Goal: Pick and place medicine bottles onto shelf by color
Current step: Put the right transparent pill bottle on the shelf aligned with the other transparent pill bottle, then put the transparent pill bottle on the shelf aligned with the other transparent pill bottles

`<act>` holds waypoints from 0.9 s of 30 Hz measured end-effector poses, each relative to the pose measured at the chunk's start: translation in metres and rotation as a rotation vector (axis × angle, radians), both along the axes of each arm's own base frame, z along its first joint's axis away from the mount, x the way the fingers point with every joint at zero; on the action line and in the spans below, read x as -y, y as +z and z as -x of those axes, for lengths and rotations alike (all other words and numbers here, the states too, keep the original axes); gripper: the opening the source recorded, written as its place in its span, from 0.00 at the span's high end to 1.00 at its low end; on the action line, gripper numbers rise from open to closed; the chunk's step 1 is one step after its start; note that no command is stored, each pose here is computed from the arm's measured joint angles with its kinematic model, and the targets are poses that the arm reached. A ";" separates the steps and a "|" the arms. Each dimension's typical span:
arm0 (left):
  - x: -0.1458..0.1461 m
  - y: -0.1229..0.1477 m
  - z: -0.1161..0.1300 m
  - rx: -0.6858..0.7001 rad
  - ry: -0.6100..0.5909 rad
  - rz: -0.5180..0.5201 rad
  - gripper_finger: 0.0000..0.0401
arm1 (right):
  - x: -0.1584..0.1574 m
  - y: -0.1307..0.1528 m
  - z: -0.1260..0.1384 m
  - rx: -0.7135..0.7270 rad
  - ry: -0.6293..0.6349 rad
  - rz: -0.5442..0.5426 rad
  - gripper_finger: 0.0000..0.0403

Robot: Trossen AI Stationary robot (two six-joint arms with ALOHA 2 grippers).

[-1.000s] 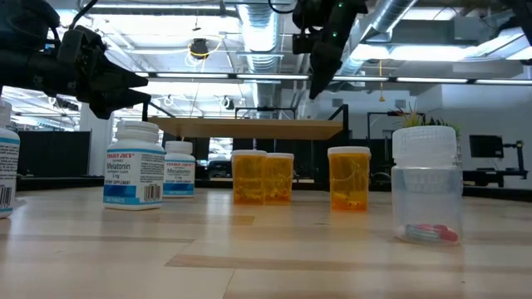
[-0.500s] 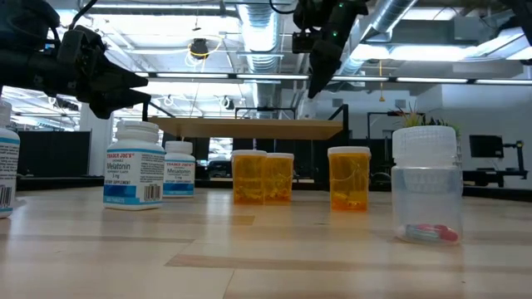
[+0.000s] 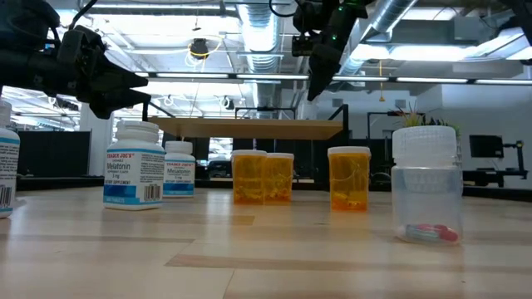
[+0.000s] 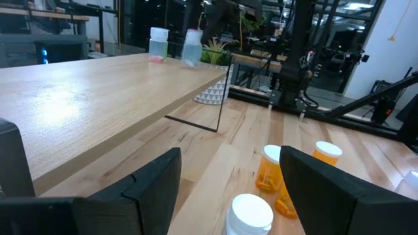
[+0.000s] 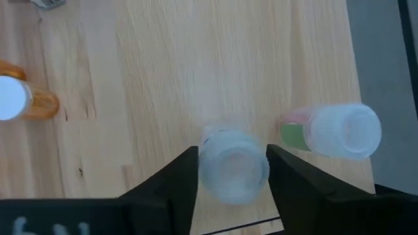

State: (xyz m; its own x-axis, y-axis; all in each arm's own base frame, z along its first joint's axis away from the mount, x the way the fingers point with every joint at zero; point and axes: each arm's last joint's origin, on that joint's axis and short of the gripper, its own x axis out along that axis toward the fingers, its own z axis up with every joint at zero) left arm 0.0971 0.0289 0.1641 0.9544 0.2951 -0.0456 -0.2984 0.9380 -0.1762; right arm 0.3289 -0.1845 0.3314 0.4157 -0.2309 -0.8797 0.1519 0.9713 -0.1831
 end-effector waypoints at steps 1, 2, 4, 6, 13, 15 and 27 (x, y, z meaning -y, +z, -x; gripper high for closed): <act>0.000 0.000 0.000 0.000 0.000 0.000 0.38 | 0.000 0.000 0.000 0.004 0.000 0.002 0.48; 0.000 0.000 0.000 0.000 0.000 0.000 0.38 | 0.000 0.000 -0.001 0.009 0.000 0.005 0.46; 0.000 0.000 0.000 0.000 0.000 0.000 0.38 | 0.001 0.001 -0.002 0.018 0.000 0.010 0.43; 0.000 0.000 0.000 0.000 0.000 0.000 0.38 | 0.001 0.001 -0.002 0.024 0.000 0.014 0.41; 0.000 0.000 0.000 0.000 0.000 0.001 0.38 | -0.001 0.006 0.000 0.016 -0.001 0.019 0.38; 0.000 0.000 0.000 0.000 0.000 0.001 0.38 | -0.004 0.018 0.000 0.028 -0.010 0.048 0.38; 0.000 0.000 0.000 0.000 0.000 0.000 0.38 | -0.062 0.060 0.010 -0.035 -0.068 -0.152 0.38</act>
